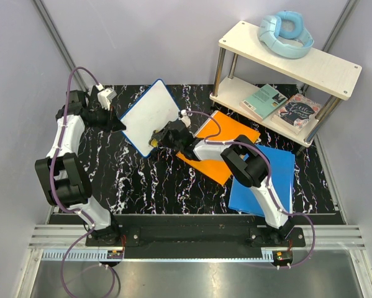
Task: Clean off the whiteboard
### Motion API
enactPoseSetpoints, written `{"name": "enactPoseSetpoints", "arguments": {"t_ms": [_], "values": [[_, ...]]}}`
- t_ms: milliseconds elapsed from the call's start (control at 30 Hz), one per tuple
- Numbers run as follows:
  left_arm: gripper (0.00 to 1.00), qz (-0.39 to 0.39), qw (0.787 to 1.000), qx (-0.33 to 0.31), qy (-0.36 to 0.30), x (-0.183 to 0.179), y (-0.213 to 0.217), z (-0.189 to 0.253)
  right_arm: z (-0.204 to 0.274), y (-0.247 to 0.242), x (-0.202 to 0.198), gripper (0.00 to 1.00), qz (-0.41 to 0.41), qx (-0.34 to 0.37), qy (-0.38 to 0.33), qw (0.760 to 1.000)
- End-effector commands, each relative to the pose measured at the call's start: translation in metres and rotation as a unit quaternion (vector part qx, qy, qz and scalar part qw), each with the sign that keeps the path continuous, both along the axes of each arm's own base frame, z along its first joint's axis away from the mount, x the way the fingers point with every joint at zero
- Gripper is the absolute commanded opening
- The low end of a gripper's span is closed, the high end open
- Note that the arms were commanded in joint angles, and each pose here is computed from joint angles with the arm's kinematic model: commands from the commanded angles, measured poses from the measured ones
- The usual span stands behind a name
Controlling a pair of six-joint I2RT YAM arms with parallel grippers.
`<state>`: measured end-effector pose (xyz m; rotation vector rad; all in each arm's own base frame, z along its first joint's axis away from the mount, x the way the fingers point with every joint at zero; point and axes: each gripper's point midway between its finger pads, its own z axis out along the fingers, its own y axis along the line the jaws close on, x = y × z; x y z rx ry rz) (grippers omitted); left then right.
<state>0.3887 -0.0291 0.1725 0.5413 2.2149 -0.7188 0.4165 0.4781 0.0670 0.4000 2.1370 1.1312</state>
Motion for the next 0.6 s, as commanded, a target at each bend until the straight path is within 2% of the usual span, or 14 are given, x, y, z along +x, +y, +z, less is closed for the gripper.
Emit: {"name": "enactPoseSetpoints", "arguments": {"t_ms": [0,333,567], "values": [[0.00,-0.020,0.997,0.079,0.009,-0.002,0.012,-0.028,-0.016,0.040,-0.080,0.00,0.096,-0.008,0.048,0.994],[0.00,-0.018,0.997,0.075,0.009,-0.002,0.011,-0.026,-0.024,0.032,-0.085,0.00,0.083,-0.013,0.061,0.995],[0.00,-0.018,0.996,0.081,0.012,-0.004,0.013,-0.027,-0.007,-0.004,-0.044,0.00,0.006,-0.025,0.032,0.999]]}}
